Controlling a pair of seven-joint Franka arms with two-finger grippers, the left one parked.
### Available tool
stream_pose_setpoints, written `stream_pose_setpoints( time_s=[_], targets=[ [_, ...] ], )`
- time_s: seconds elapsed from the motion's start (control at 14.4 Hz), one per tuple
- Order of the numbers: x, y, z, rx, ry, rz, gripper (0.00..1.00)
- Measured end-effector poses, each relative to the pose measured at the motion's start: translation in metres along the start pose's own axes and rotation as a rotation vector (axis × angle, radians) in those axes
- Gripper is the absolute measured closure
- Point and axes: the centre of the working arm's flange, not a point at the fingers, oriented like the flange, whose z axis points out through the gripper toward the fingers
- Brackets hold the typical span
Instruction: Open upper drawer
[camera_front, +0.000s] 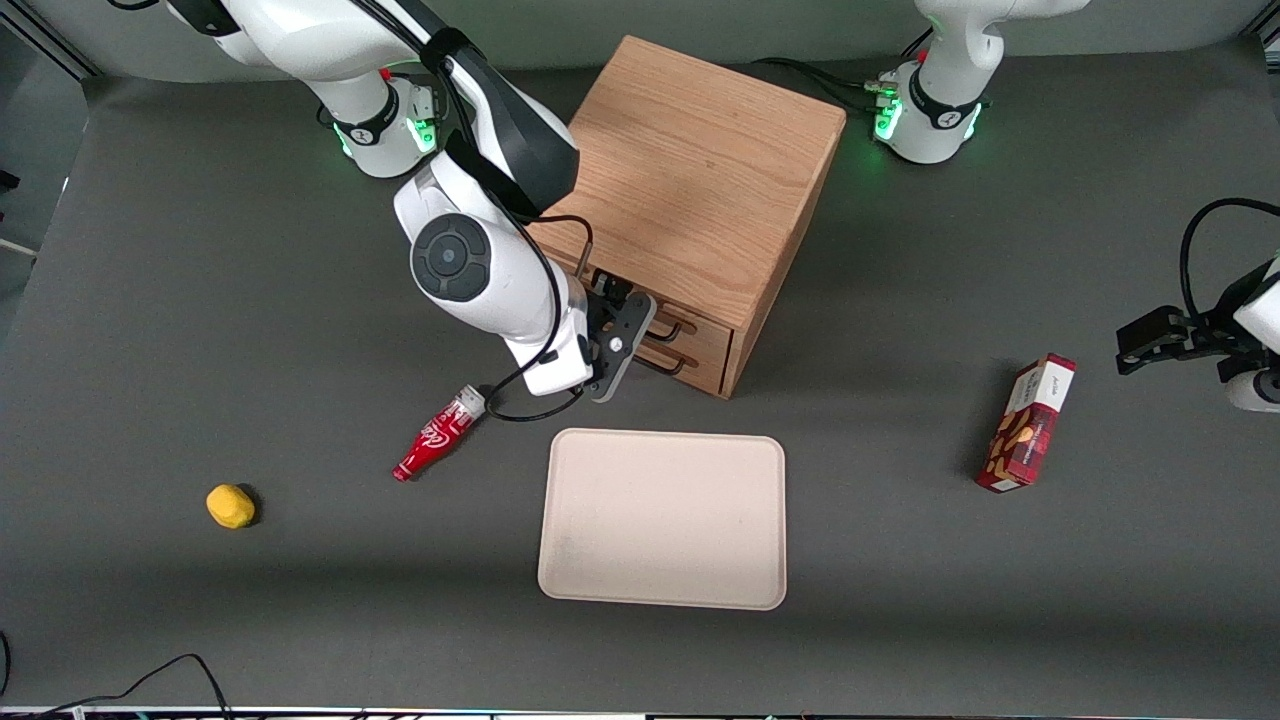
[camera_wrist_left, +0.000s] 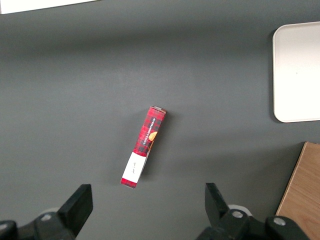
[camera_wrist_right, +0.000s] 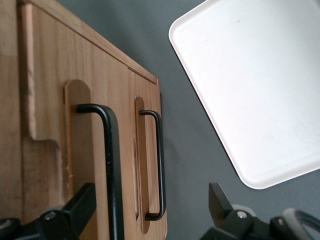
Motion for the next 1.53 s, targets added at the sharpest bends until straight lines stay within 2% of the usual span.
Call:
stream_pose_setpoints(
  time_s=[0.77, 1.18, 1.53],
  targets=[
    [-0.005, 0.016, 0.012, -0.011, 0.011, -0.053, 0.0],
    [-0.011, 0.059, -0.018, -0.091, 0.056, -0.08, 0.0],
    [-0.012, 0.098, -0.029, -0.139, 0.078, -0.099, 0.0]
  ],
)
